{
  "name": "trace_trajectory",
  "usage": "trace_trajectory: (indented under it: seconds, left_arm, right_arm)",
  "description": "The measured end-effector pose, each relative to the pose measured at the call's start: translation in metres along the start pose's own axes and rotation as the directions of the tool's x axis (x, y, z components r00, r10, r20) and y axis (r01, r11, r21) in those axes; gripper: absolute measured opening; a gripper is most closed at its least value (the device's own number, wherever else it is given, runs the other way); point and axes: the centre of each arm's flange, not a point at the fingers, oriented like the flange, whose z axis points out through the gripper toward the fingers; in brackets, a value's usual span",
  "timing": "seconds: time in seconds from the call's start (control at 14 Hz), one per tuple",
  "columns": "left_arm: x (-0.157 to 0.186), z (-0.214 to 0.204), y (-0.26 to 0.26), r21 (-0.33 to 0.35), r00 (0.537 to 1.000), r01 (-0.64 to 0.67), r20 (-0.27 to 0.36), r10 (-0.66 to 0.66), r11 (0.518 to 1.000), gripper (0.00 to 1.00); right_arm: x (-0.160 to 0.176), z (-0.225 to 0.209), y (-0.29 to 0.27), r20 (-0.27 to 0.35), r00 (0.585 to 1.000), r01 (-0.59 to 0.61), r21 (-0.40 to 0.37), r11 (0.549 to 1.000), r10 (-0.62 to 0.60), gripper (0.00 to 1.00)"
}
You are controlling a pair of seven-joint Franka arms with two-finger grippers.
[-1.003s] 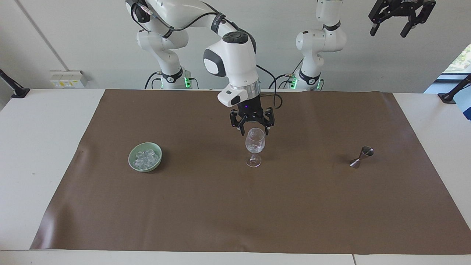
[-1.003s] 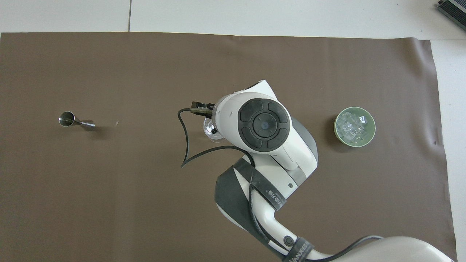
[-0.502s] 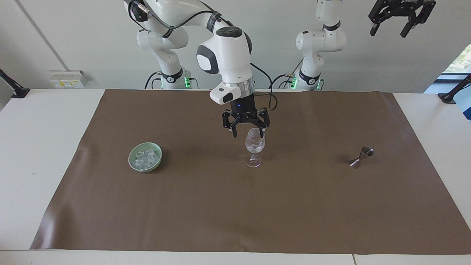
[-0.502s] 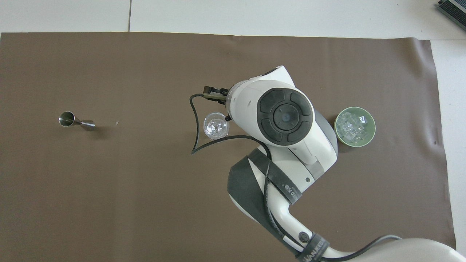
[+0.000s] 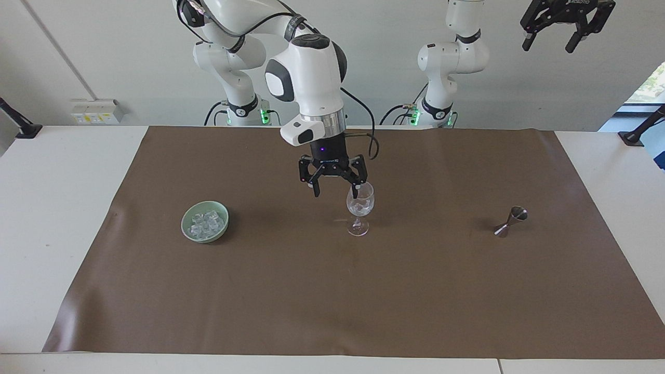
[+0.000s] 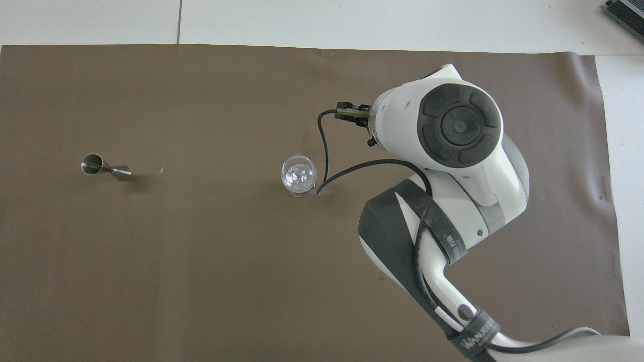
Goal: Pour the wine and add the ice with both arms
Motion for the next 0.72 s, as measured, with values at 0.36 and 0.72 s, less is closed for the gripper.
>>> trace_trajectory:
  seconds: [0.36,0.72]
  left_arm:
    - [0.000,0.000,0.000,0.000,1.000,0.000,0.000,0.000,1.000,1.00]
    - [0.000,0.000,0.000,0.000,1.000,0.000,0.000,0.000,1.000,1.00]
  right_arm:
    - [0.009,-0.014,0.029,0.039,0.999,0.027,-0.044,0.999,-0.025,1.00]
    - [0.025,-0.050,0.081,0.101,0.994,0.054,-0.036,0.998,-0.050,1.00]
